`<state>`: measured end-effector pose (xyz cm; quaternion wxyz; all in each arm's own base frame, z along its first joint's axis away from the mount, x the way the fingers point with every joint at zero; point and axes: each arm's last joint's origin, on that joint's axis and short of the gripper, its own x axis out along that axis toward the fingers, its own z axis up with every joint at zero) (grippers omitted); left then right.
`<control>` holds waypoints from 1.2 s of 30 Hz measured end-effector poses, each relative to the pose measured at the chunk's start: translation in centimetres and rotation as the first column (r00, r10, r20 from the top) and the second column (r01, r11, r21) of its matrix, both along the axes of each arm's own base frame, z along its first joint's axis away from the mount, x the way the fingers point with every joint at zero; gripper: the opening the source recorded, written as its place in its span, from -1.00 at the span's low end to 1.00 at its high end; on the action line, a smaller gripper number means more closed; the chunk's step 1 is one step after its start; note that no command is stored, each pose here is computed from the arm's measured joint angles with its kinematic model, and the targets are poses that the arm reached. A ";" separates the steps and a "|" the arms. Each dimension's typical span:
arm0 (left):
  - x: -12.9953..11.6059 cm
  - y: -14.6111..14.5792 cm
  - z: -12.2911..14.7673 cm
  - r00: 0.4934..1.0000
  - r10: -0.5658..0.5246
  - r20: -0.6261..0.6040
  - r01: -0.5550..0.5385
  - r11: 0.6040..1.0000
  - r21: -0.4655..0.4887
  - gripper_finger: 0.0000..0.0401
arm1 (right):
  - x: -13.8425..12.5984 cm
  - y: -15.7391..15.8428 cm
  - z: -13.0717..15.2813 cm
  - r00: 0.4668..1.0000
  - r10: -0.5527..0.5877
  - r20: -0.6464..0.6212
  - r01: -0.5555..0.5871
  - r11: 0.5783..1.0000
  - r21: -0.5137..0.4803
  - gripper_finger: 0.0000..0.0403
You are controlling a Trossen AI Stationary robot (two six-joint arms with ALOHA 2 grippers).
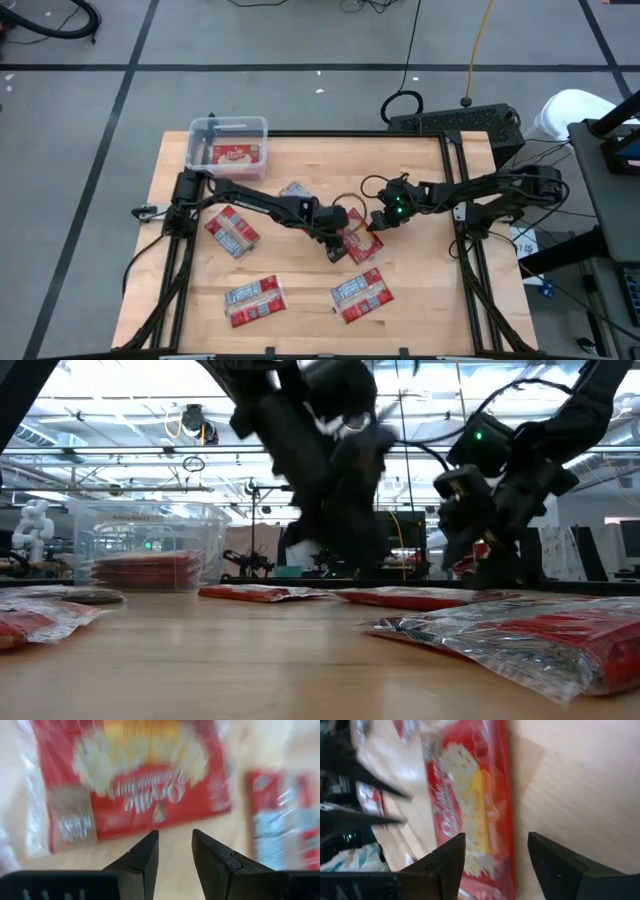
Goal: Sort popcorn bags into baskets
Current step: Put the popcorn pack into the transparent bin
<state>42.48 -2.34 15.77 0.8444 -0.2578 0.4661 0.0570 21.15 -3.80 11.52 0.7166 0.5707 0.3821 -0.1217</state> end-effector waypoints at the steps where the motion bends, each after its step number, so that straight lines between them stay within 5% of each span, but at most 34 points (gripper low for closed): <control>1: -0.1 -0.1 -0.8 1.000 -0.015 -0.027 0.016 1.000 0.013 -0.39 | 0.0 0.0 -0.3 1.000 0.009 -0.009 -0.009 1.000 0.009 0.03; 17: 1.1 2.3 -3.2 1.000 -0.009 0.008 0.009 0.999 0.050 -0.39 | 1.1 0.3 -1.2 0.993 0.100 0.066 -0.100 0.995 0.000 0.00; 24: 1.2 2.3 -3.3 1.000 -0.010 0.015 0.010 0.999 0.037 -0.39 | 1.3 0.3 -1.0 0.986 0.126 0.108 -0.123 0.992 -0.034 -0.50; 29: 0.3 3.0 -1.8 0.999 0.032 -0.020 -0.032 0.999 0.001 -0.39 | 1.6 0.2 -0.6 0.978 0.136 0.160 -0.128 0.990 -0.058 -0.93; 36: -2.7 4.8 5.2 0.991 0.136 -0.009 -0.136 0.991 0.002 -0.39 | 1.5 -0.5 1.2 0.963 0.100 0.252 -0.081 0.993 -0.083 -0.90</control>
